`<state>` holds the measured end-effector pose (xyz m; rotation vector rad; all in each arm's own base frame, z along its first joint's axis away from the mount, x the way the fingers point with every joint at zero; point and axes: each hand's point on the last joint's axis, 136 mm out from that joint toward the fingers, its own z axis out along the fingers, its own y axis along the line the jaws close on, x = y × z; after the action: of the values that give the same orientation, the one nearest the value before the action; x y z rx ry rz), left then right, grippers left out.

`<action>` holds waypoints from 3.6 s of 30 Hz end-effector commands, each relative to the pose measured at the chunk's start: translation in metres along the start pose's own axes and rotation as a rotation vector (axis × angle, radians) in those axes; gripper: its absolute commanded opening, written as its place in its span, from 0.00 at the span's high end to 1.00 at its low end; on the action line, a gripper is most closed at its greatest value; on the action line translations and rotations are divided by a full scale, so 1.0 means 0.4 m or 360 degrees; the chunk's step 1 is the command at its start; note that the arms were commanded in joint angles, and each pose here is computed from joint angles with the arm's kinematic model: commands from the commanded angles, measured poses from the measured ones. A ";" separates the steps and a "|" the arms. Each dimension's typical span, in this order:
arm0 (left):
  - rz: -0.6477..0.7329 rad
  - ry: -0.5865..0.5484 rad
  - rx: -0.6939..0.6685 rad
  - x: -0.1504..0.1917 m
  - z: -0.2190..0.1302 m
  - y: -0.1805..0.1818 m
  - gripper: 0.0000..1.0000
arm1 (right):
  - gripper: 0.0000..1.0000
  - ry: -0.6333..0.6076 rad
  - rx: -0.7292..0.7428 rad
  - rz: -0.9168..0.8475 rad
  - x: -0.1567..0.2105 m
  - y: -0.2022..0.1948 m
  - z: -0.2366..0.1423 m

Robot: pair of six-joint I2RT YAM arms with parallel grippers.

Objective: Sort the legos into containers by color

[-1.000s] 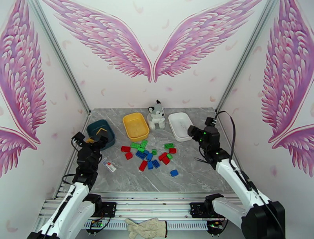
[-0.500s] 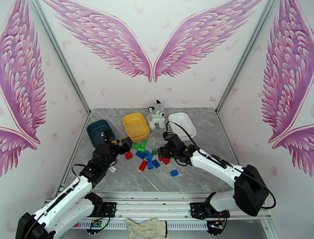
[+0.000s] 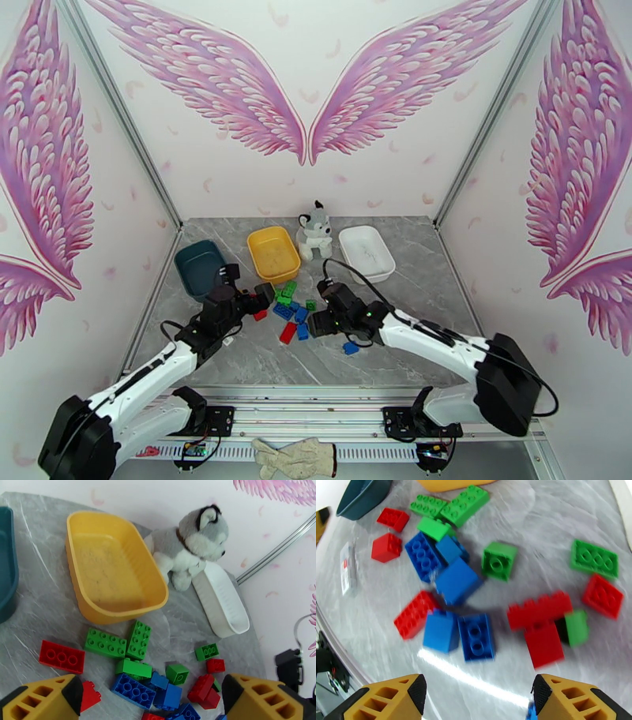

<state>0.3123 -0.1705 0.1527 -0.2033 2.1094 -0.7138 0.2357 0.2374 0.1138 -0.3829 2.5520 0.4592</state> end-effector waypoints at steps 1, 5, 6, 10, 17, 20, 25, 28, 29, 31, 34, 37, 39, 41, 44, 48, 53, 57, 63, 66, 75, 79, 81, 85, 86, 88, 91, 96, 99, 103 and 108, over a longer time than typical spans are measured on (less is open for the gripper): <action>-0.0008 0.0073 0.0139 0.016 0.030 -0.065 0.01 | 0.22 0.0028 0.0148 0.0137 0.062 -0.069 -0.037; -0.0024 0.0134 0.0234 0.056 0.046 -0.111 0.01 | 0.14 0.0076 0.0215 0.0203 0.102 -0.101 -0.062; -0.0014 0.0143 0.0252 0.063 0.044 -0.125 0.01 | 0.12 0.0083 0.0236 0.0216 0.110 -0.109 -0.063; 0.0038 0.0137 0.0294 0.069 0.030 -0.161 0.01 | 0.13 0.0155 0.0290 0.0255 0.145 -0.128 -0.041; 0.0037 0.0060 0.0336 0.052 -0.007 -0.175 0.01 | 0.17 0.0320 0.0388 0.0307 0.212 -0.155 0.018; 0.0033 0.0037 0.0360 0.046 -0.021 -0.184 0.01 | 0.18 0.0353 0.0449 0.0289 0.225 -0.172 0.031; 0.0038 0.0026 0.0376 0.046 -0.030 -0.191 0.01 | 0.22 0.0406 0.0515 0.0252 0.235 -0.184 0.050; 0.0039 0.0032 0.0380 0.049 -0.029 -0.194 0.01 | 0.25 0.0430 0.0550 0.0235 0.239 -0.192 0.059; 0.0039 0.0034 0.0381 0.050 -0.028 -0.194 0.01 | 0.25 0.0432 0.0559 0.0232 0.241 -0.194 0.061; 0.0040 0.0040 0.0382 0.053 -0.026 -0.196 0.01 | 0.26 0.0432 0.0575 0.0220 0.240 -0.198 0.064; 0.0040 0.0052 0.0378 0.059 -0.018 -0.197 0.01 | 0.28 0.0416 0.0612 0.0196 0.229 -0.205 0.064; 0.0043 0.0068 0.0370 0.066 -0.010 -0.194 0.01 | 0.30 0.0406 0.0625 0.0186 0.215 -0.208 0.065; 0.0042 0.0075 0.0369 0.069 -0.006 -0.195 0.01 | 0.32 0.0401 0.0641 0.0191 0.205 -0.219 0.064; 0.0043 0.0083 0.0369 0.072 -0.004 -0.196 0.01 | 0.35 0.0406 0.0644 0.0203 0.199 -0.231 0.066; 0.0048 0.0088 0.0369 0.075 -0.003 -0.198 0.01 | 0.38 0.0424 0.0609 0.0243 0.196 -0.238 0.074; 0.0051 0.0084 0.0364 0.075 -0.001 -0.196 0.01 | 0.39 0.0441 0.0573 0.0274 0.194 -0.239 0.086; 0.0053 0.0103 0.0365 0.082 0.005 -0.198 0.01 | 0.39 0.0489 0.0523 0.0324 0.198 -0.240 0.106; 0.0056 0.0126 0.0366 0.090 0.014 -0.201 0.01 | 0.40 0.0486 0.0507 0.0351 0.186 -0.247 0.116; 0.0059 0.0178 0.0371 0.113 0.033 -0.206 0.01 | 0.44 0.0493 0.0524 0.0350 0.176 -0.255 0.118; 0.0065 0.0214 0.0384 0.129 0.044 -0.214 0.01 | 0.47 0.0483 0.0517 0.0356 0.166 -0.258 0.119; 0.0125 0.0315 0.0440 0.181 0.074 -0.258 0.01 | 0.53 0.0376 0.0400 0.0441 0.108 -0.249 0.097; 0.0161 0.0319 0.0523 0.186 0.072 -0.307 0.01 | 0.56 0.0240 0.0344 0.0493 0.033 -0.253 0.053; 0.0164 0.0292 0.0553 0.179 0.068 -0.328 0.01 | 0.57 0.0154 0.0328 0.0530 -0.016 -0.265 0.028; 0.0208 0.0259 0.0602 0.147 0.057 -0.385 0.01 | 0.57 -0.0030 0.0278 0.0648 -0.135 -0.296 -0.016; 0.0232 0.0265 0.0602 0.138 0.056 -0.399 0.01 | 0.57 -0.0075 0.0271 0.0676 -0.164 -0.305 -0.024; 0.0243 0.0251 0.0566 0.119 0.062 -0.412 0.01 | 0.57 -0.0174 0.0265 0.0745 -0.229 -0.333 -0.040; 0.0199 0.0195 0.0569 0.098 0.087 -0.430 0.01 | 0.57 -0.0267 0.0297 0.0813 -0.311 -0.382 -0.047; 0.0298 0.0260 0.0536 0.112 0.158 -0.449 0.01 | 0.57 -0.0306 0.0389 0.0898 -0.407 -0.464 -0.014; 0.0306 0.0255 0.0465 0.109 0.184 -0.411 0.01 | 0.54 -0.0293 0.0455 0.0921 -0.450 -0.505 0.023; 0.0363 0.0222 0.0337 0.077 0.180 -0.362 0.02 | 0.46 -0.0256 0.0501 0.0914 -0.486 -0.533 0.062; 0.0431 0.0225 0.0237 0.064 0.144 -0.322 0.04 | 0.25 -0.0276 0.0486 0.0883 -0.498 -0.525 0.045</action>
<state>0.3327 -0.3233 0.1650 0.1891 2.1646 -0.7993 0.4822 0.0948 0.1360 0.4806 2.4989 0.2861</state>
